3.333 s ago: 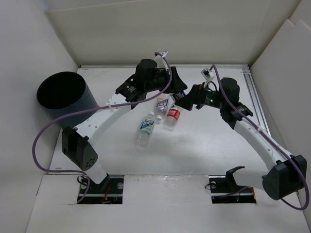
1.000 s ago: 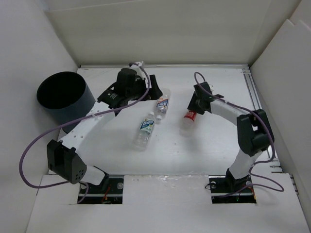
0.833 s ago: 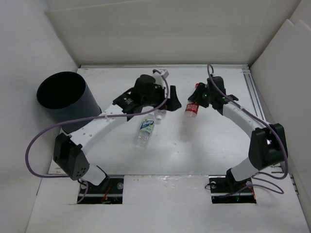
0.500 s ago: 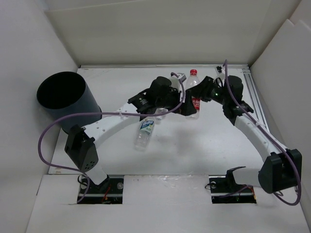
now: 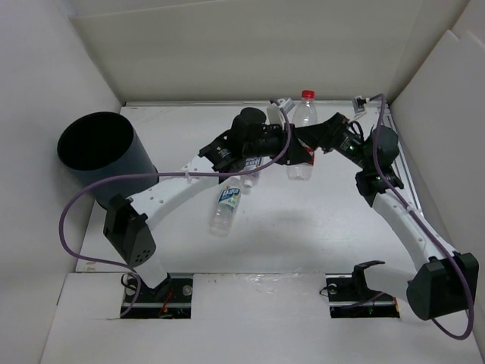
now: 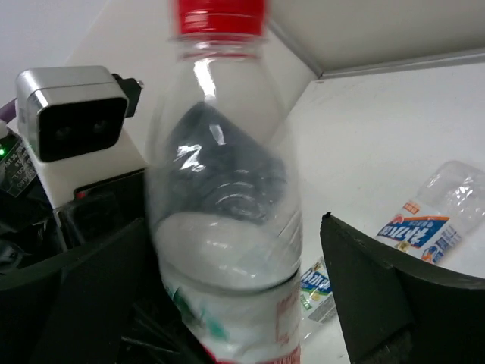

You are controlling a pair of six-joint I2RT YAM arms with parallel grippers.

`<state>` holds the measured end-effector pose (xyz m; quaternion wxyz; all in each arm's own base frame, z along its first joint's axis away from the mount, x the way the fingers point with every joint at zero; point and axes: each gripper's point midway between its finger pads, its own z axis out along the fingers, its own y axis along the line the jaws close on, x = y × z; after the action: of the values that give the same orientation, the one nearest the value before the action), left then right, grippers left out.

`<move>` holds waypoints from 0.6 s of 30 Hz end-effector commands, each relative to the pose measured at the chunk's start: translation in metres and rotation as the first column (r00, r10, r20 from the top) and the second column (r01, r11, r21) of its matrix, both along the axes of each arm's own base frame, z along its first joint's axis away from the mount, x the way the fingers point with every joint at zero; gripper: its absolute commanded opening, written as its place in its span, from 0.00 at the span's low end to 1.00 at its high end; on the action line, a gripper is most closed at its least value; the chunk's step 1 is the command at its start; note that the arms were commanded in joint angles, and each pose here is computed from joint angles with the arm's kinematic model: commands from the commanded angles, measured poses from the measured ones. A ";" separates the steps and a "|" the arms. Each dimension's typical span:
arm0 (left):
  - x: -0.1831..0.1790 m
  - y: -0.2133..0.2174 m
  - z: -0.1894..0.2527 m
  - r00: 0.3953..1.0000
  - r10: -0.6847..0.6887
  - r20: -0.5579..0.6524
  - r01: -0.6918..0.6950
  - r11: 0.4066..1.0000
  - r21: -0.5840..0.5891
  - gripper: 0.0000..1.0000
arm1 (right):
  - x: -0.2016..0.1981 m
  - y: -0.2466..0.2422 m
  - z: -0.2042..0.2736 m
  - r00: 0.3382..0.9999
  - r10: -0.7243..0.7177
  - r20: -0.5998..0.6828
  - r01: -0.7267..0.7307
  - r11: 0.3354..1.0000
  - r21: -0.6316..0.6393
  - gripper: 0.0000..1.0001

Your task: Put the plastic bottles in the bin

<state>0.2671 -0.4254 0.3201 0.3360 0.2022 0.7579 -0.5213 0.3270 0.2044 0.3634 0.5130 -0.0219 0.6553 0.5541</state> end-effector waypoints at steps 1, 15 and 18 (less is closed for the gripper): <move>0.029 0.028 0.027 0.990 0.135 0.043 -0.136 0.991 0.007 0.00 | -0.005 -0.008 0.018 0.998 -0.034 0.057 0.034 0.999 -0.006 1.00; 0.130 0.388 0.072 0.252 0.961 0.117 -0.948 0.221 0.228 0.00 | 0.072 -0.016 -0.129 0.839 -0.517 -0.167 0.320 0.718 -0.618 1.00; 0.119 0.444 0.045 0.120 0.988 0.097 -0.955 0.088 0.284 0.00 | 0.087 0.007 -0.150 0.826 -0.534 -0.182 0.281 0.670 -0.687 1.00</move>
<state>0.4113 -0.0161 0.3927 0.5514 -0.2902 0.7726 -0.1219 0.4036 0.2167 0.2241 0.4548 0.0627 0.8541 0.2446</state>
